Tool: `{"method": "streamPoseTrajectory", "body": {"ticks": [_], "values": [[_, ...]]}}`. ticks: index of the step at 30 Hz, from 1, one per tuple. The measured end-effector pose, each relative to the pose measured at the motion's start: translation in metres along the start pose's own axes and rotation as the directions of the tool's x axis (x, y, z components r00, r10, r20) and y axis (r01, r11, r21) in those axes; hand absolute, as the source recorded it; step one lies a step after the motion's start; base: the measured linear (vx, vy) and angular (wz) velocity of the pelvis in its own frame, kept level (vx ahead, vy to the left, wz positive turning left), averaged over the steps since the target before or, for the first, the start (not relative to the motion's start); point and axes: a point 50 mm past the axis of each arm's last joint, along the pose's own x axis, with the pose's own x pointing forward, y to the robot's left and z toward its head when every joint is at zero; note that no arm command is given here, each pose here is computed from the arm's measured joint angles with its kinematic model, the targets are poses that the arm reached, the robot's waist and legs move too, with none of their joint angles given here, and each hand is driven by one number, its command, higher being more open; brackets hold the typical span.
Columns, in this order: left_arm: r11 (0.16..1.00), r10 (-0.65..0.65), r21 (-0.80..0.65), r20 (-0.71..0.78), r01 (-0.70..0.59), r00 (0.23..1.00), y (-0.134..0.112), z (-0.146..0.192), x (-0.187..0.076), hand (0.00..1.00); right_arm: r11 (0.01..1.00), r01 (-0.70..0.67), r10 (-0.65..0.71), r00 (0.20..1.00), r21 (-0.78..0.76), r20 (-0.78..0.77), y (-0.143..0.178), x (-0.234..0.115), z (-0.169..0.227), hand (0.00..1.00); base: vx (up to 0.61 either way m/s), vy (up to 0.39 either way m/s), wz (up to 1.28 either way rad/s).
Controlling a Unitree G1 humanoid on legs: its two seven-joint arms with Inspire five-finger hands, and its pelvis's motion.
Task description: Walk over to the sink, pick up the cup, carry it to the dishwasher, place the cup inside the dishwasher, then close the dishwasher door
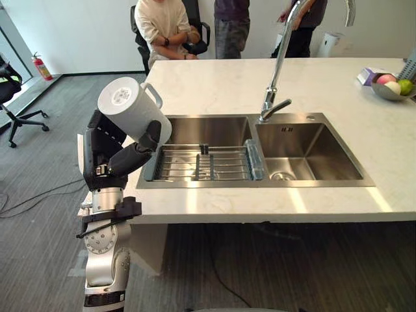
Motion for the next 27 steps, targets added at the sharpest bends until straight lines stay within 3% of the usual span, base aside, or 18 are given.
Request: {"method": "streamPoseTrajectory", "body": {"ticks": [5,10,12,17,19,23,27], "values": [[0.999,0.032,0.007,0.003,-0.032,0.999,0.005,0.006,-0.011,0.00,0.997,-0.025,0.024,1.000,-0.071,-0.015,0.001,0.001,0.002,1.00,0.02,-0.002,0.31],[0.995,0.102,-0.004,-0.073,-0.103,0.992,0.010,-0.004,-0.029,0.00,0.981,-0.061,0.056,0.998,-0.182,-0.030,-0.003,0.004,0.014,1.00,-0.07,-0.021,1.01],[0.994,0.105,-0.016,-0.080,-0.106,0.991,0.007,-0.005,-0.032,0.00,0.986,-0.066,0.058,0.997,-0.150,-0.058,0.000,0.005,0.016,1.00,-0.13,0.033,1.74],[0.998,-0.002,-0.055,-0.052,-0.001,0.999,-0.009,0.001,-0.031,0.00,0.991,0.024,-0.028,0.999,-0.133,-0.025,-0.024,0.006,0.036,1.00,-0.08,0.057,1.78],[0.997,-0.048,-0.056,-0.007,0.048,0.999,-0.011,0.006,-0.024,0.00,0.993,0.009,-0.014,0.999,-0.115,-0.041,-0.017,0.006,0.036,1.00,-0.28,0.000,2.25],[0.965,-0.183,-0.196,-0.026,0.175,0.983,-0.043,-0.002,-0.027,0.00,0.998,0.058,-0.059,0.997,-0.032,-0.053,-0.033,0.006,0.039,1.00,-0.21,0.134,1.60],[0.959,-0.221,-0.199,-0.085,0.201,0.972,-0.058,-0.009,-0.041,0.00,0.997,-0.049,0.043,0.994,-0.056,-0.098,-0.015,0.006,0.038,1.00,-0.17,0.150,0.68]]}}
